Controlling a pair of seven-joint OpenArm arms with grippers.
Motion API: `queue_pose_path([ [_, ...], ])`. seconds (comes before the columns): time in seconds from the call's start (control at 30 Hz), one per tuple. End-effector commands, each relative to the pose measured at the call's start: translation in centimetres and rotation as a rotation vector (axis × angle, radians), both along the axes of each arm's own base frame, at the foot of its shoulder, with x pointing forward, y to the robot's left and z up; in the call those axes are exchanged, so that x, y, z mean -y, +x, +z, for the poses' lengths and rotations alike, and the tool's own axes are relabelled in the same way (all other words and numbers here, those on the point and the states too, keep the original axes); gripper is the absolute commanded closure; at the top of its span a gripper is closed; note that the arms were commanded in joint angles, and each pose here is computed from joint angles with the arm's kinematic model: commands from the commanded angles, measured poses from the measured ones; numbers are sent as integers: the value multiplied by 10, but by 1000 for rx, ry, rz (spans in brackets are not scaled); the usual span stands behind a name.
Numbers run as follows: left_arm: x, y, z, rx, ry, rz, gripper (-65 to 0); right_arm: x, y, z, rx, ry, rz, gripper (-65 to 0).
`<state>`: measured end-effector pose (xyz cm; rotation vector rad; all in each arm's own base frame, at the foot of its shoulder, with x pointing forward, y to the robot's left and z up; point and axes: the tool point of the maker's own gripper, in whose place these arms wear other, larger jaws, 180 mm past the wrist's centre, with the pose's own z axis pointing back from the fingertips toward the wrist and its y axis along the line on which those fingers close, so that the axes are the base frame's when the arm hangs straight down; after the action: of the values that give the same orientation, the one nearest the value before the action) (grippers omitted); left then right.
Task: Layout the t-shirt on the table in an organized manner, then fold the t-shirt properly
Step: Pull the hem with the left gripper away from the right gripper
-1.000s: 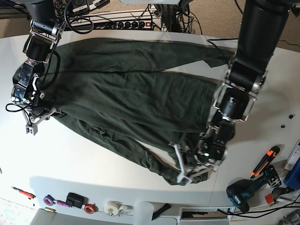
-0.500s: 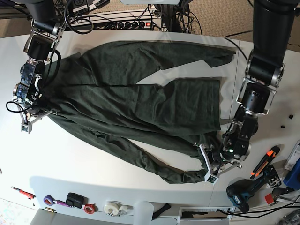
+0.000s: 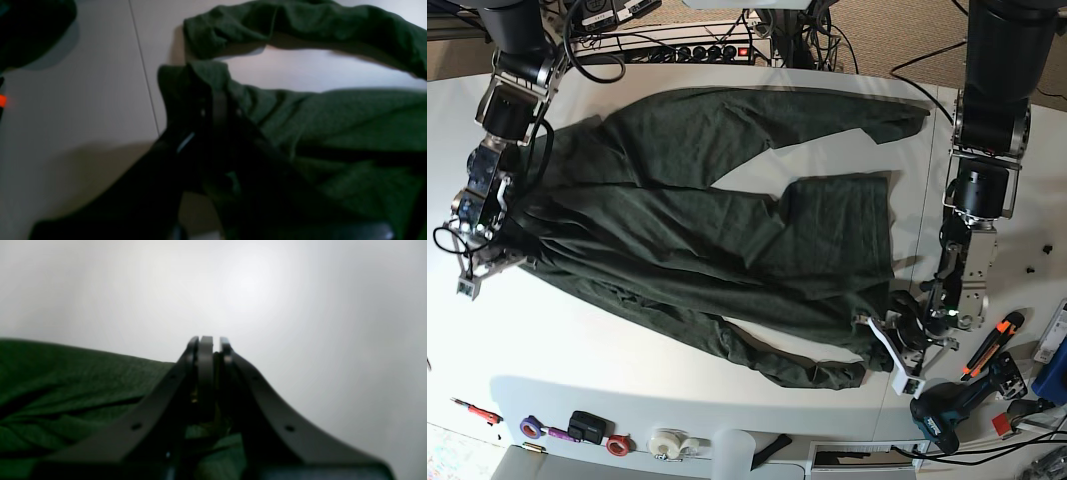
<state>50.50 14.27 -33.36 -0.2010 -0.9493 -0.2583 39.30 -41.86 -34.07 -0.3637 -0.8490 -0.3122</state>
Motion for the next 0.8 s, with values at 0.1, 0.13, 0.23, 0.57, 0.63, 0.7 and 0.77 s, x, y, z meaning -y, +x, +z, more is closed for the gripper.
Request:
queue_pose_path([
  [0.1, -9, 14, 27, 65, 0, 20, 0, 13, 25, 48, 115, -51, -11, 0],
  [0.13, -9, 14, 27, 62, 1, 20, 0, 13, 27, 52, 125, -50, -11, 0],
  [0.23, -9, 13, 25, 57, 2, 20, 0, 13, 33, 60, 143, -50, -12, 0],
  [0.57, -10, 5, 11, 31, 5, 20, 0, 29, 32, 77, 188, -122, -36, 0],
  [0.63, -10, 5, 11, 32, 5, 21, 0, 33, 31, 80, 188, -132, -41, 0],
  [0.7, -10, 5, 12, 36, 1, 23, 0, 36, 29, 81, 179, -148, -44, 0],
  [0.77, -10, 7, 14, 51, -6, 24, 0, 40, 27, 82, 177, -152, -57, 0],
])
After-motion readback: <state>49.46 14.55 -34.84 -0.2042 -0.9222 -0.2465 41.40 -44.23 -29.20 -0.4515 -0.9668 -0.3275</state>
